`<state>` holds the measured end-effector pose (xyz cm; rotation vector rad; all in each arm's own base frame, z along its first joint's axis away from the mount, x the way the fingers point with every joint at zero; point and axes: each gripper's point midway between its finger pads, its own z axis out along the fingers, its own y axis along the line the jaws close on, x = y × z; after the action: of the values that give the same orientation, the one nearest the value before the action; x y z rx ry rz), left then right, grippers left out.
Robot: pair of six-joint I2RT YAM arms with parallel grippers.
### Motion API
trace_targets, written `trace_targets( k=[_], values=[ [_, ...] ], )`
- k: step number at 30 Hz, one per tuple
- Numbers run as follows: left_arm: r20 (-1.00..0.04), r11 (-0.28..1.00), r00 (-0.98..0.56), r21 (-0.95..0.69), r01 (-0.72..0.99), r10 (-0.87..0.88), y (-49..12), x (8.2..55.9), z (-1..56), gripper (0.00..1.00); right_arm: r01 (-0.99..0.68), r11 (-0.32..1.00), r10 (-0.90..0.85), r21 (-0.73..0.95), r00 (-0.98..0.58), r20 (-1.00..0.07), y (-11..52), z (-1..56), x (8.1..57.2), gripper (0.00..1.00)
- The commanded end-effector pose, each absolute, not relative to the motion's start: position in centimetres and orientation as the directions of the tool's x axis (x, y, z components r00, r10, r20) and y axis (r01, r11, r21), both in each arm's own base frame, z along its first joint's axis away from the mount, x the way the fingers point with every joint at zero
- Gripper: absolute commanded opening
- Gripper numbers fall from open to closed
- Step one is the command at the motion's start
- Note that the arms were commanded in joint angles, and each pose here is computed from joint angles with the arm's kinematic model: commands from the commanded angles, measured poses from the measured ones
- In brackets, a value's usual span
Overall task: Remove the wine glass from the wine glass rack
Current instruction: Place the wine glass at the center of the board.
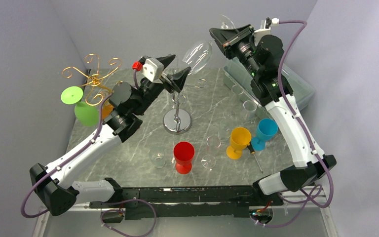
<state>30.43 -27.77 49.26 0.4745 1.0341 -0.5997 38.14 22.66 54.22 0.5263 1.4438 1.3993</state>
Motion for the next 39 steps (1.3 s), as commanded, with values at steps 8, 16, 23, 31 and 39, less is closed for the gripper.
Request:
trace_targets(
  k=[8, 16, 23, 31, 39],
  values=[
    [-0.837, 0.761, 0.451, 0.067, 0.646, -0.31, -27.0, 29.9, 52.0, 0.51, -0.439, 0.079, 0.875, 0.895, -0.399, -0.273, 21.8, 58.6, 35.1, 0.0],
    [-0.828, 0.744, 0.444, 0.051, 0.666, -0.341, -28.4, 30.1, 51.8, 0.47, -0.422, 0.046, 0.907, 0.906, -0.363, -0.215, 20.7, 57.9, 34.9, 0.0],
    [-0.815, 0.767, 0.451, 0.012, 0.641, -0.364, -28.8, 30.7, 52.1, 0.4, -0.423, 0.022, 0.909, 0.906, -0.368, -0.194, 21.0, 57.8, 34.7, 0.0],
    [-0.798, 0.771, 0.456, -0.017, 0.637, -0.394, -28.6, 30.4, 52.7, 0.11, -0.419, 0.012, 0.914, 0.908, -0.363, -0.18, 20.9, 57.5, 34.5, 0.0],
    [-0.786, 0.759, 0.448, -0.041, 0.649, -0.426, -28.3, 29.8, 53.7, 0.0, -0.411, 0.009, 0.901, 0.912, -0.393, -0.186, 21.9, 57.0, 34.7, 0.0]
  ],
)
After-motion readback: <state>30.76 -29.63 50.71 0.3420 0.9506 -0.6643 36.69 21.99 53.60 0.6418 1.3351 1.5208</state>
